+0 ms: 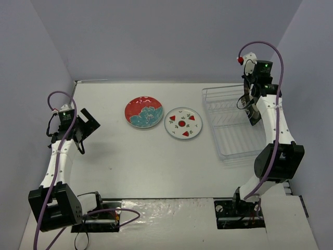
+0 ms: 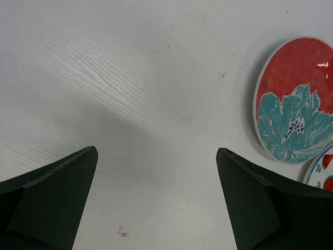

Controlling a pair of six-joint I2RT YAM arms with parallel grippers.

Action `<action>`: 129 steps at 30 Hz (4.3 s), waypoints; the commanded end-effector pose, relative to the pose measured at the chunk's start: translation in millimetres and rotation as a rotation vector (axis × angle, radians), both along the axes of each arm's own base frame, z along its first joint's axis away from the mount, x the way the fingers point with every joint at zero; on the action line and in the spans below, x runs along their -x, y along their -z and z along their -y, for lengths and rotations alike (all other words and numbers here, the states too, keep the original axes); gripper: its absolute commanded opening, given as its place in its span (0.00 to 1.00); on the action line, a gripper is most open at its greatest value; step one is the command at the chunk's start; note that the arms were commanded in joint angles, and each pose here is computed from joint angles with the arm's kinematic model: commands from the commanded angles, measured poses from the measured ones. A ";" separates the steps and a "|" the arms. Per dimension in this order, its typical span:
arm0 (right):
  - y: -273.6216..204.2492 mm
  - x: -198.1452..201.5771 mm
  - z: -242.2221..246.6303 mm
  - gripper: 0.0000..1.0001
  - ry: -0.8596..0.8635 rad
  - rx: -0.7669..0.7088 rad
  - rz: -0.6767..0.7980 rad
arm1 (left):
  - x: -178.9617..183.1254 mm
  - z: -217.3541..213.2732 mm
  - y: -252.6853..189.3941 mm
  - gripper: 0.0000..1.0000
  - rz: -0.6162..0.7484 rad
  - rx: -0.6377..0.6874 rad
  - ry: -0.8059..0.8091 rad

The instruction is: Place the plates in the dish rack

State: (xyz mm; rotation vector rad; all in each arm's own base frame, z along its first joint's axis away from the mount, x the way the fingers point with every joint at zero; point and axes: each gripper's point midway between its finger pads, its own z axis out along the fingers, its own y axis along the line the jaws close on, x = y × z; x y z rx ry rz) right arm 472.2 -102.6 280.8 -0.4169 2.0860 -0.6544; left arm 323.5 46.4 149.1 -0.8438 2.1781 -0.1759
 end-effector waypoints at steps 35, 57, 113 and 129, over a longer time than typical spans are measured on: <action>0.1 -39.5 8.4 0.00 -0.040 -0.111 0.181 | -14.6 -8.7 -31.6 0.97 0.100 -0.051 -0.011; -2.7 -34.7 15.4 0.72 0.008 -0.198 0.235 | -13.8 -6.0 -39.5 0.97 0.117 -0.057 0.013; -47.7 50.7 -218.8 1.00 -0.167 -1.047 0.413 | -179.6 165.1 102.9 0.70 -0.004 0.366 0.430; -41.9 52.9 -219.1 1.00 -0.175 -1.052 0.410 | -168.1 159.4 109.8 0.00 0.085 0.498 0.416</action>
